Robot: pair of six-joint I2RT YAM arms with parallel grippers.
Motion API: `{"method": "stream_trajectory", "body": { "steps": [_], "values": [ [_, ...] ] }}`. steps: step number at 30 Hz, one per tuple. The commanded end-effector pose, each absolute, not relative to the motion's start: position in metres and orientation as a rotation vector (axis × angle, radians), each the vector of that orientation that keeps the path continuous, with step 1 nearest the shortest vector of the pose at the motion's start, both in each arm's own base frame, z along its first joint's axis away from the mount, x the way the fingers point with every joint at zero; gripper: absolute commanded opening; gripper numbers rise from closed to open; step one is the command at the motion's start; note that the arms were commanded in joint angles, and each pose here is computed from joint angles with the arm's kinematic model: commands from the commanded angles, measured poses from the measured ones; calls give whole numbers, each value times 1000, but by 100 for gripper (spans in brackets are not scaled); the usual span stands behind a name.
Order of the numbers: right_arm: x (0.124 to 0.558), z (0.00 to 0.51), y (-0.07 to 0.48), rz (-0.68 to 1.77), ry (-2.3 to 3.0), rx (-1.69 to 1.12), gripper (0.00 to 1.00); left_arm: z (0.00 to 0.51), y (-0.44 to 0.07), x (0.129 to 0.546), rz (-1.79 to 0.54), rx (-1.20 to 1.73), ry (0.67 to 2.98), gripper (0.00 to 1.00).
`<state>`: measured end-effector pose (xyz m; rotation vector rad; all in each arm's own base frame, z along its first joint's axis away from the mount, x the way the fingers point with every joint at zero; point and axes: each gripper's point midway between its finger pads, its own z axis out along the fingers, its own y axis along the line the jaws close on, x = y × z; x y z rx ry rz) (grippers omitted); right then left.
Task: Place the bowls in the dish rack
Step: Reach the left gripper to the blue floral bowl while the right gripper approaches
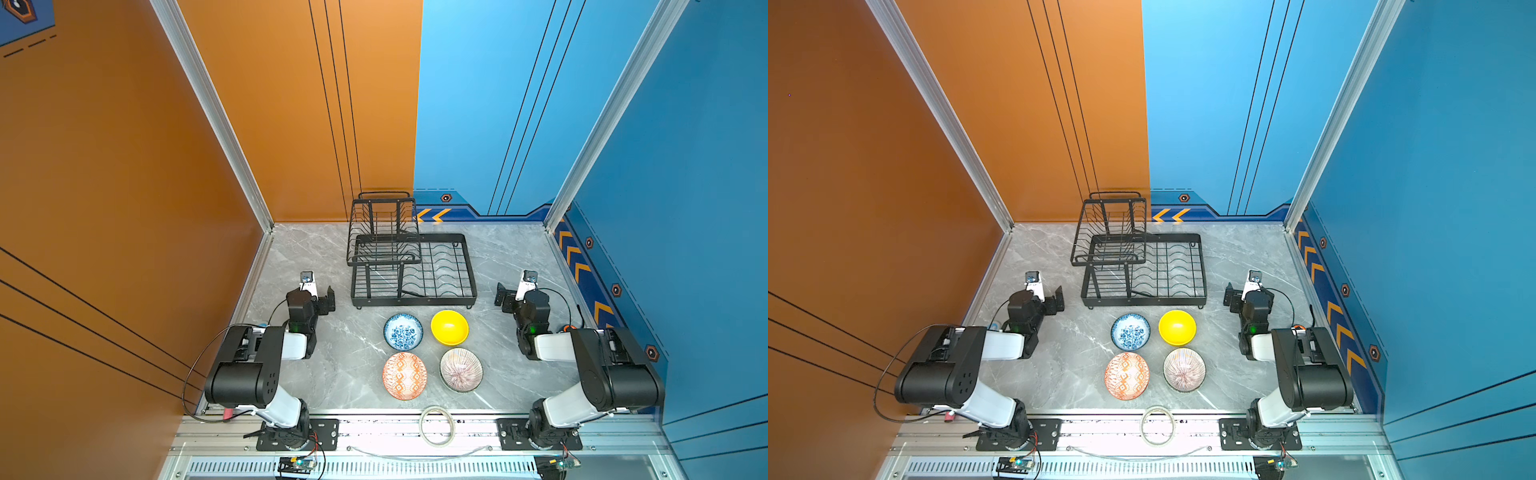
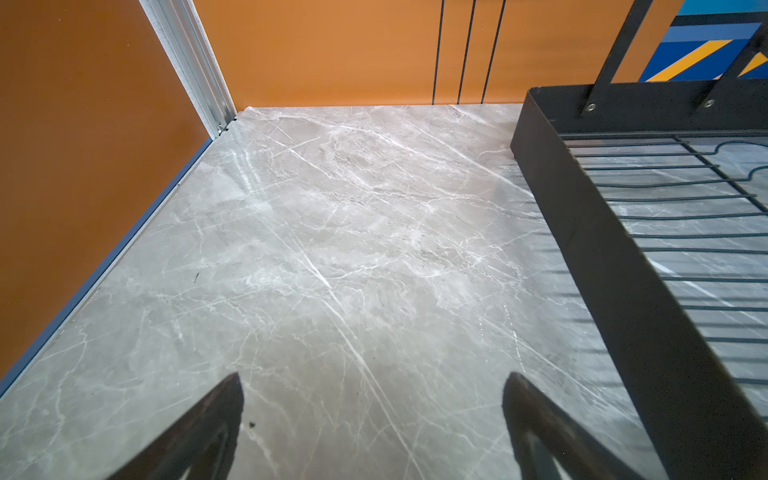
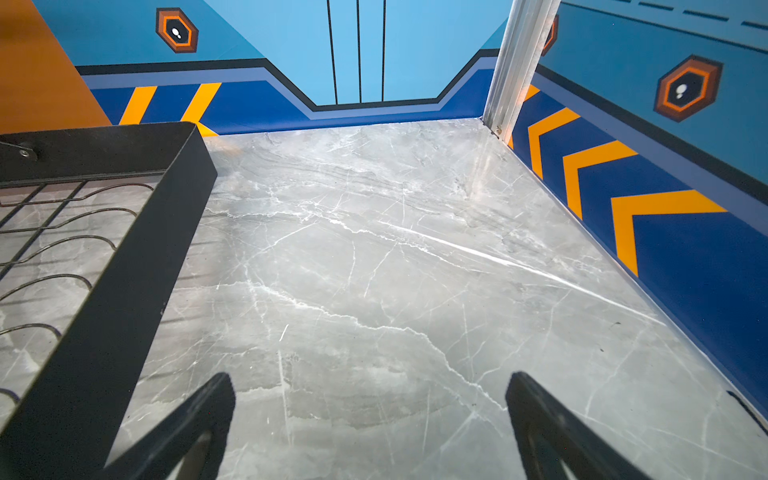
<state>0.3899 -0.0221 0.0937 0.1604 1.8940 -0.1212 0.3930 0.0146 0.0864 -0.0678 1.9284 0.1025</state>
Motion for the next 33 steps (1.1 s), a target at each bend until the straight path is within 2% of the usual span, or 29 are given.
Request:
{"method": "stream_trajectory", "body": {
  "steps": [1,7,12,17,23,33],
  "values": [
    [393,95,-23,-126,1899,185,100,91,12,396,114,-48,1914,98],
    [387,132,-32,-189,1915,238,100,129,25,382,304,-143,1865,98],
    [379,174,-19,-162,1961,219,100,166,10,371,362,-103,1949,98],
    [364,198,13,-23,2065,149,100,173,-10,351,212,-126,2134,98],
    [339,215,54,95,2102,24,100,151,-62,319,-124,-112,2341,98],
    [314,202,95,209,2234,-77,100,144,-122,270,-285,25,2473,98]
  ]
}}
